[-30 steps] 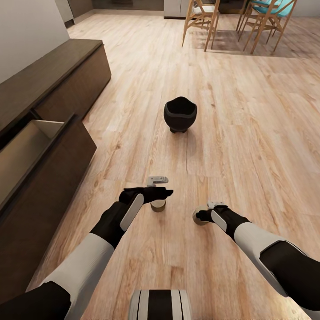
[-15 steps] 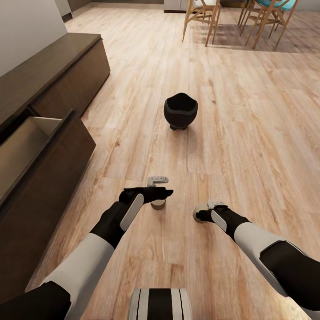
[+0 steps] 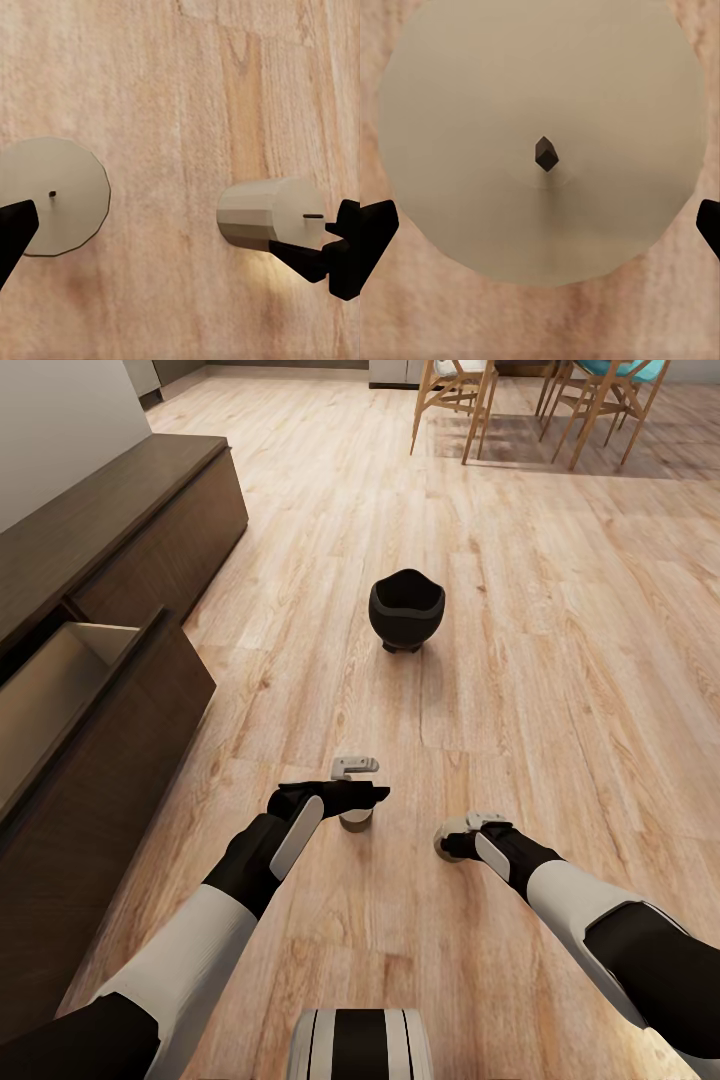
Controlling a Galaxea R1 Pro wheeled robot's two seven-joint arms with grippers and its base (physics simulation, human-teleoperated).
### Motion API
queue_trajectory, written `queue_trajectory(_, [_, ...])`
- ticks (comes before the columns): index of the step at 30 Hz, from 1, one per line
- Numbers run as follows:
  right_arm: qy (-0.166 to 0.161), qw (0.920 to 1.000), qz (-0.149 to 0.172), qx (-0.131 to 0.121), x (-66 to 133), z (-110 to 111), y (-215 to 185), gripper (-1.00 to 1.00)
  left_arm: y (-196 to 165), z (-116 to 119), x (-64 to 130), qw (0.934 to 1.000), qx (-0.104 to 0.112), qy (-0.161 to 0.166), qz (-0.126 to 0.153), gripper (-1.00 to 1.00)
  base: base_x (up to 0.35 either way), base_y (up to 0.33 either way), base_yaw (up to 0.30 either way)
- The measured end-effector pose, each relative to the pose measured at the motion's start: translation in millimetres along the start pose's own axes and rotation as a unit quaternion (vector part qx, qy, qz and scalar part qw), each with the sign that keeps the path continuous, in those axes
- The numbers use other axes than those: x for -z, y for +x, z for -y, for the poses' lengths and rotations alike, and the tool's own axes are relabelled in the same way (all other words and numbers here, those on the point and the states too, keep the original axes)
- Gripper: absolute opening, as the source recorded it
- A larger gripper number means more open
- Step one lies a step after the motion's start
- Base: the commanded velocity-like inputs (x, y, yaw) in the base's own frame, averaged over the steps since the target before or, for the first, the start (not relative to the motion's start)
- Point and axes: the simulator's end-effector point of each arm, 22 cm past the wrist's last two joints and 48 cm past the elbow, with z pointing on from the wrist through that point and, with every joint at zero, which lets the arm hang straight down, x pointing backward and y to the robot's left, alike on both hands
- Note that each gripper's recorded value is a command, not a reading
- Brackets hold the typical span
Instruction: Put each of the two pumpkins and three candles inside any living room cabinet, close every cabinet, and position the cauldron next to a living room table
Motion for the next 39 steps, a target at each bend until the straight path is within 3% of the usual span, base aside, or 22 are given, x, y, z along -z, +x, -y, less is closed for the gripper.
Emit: queue_trajectory(39, [0.001,1.0,-0.006,-0.001,-6.2,1.3,6.1,1.0,6.1,-3.4,-5.2,1.0,0.003,-0.001,-0.005,1.0,0.008,0.0,0.0])
